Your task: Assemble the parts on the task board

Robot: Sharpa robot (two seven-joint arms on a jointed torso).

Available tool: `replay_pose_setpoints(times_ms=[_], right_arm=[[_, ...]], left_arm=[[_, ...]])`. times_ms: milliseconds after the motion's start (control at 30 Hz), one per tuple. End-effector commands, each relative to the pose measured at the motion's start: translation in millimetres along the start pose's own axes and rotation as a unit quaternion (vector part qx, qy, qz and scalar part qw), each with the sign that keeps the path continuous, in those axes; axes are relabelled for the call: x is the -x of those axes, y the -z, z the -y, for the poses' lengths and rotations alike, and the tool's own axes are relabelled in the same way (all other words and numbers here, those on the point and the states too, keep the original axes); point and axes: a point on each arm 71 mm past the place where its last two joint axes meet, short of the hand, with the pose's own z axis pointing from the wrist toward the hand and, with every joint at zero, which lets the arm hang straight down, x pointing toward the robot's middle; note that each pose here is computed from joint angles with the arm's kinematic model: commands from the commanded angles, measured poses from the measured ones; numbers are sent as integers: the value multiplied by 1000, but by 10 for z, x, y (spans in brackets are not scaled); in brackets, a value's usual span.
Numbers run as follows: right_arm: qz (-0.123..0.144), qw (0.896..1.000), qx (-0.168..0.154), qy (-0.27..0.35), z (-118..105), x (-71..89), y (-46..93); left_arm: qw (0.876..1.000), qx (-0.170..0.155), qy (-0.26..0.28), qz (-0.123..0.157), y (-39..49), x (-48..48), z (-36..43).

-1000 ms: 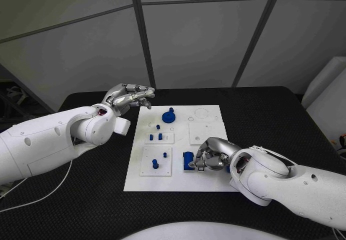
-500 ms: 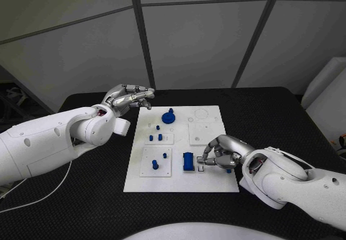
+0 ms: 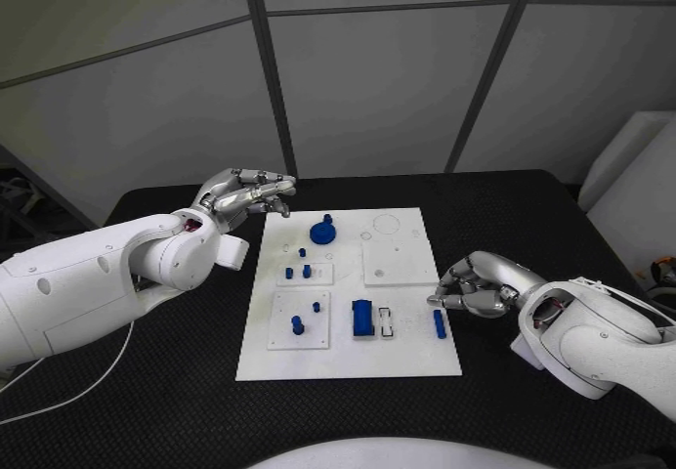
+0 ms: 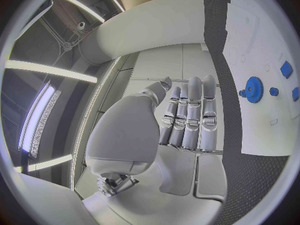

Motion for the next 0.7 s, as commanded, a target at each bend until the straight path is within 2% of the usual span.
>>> replay_pose_setpoints(times_ms=[33,200,700], right_arm=[[3,999,-8,35,29,12,2],[2,998,-21,57,84,6,12],[-26,996,-31,82,117,-148,13]], left_arm=[[1000,-3,2,-5,-4,-11,6],[1000,-3,2,-6,-4,-12,1],[1000,-2,2,-6,1,-8,-2]])
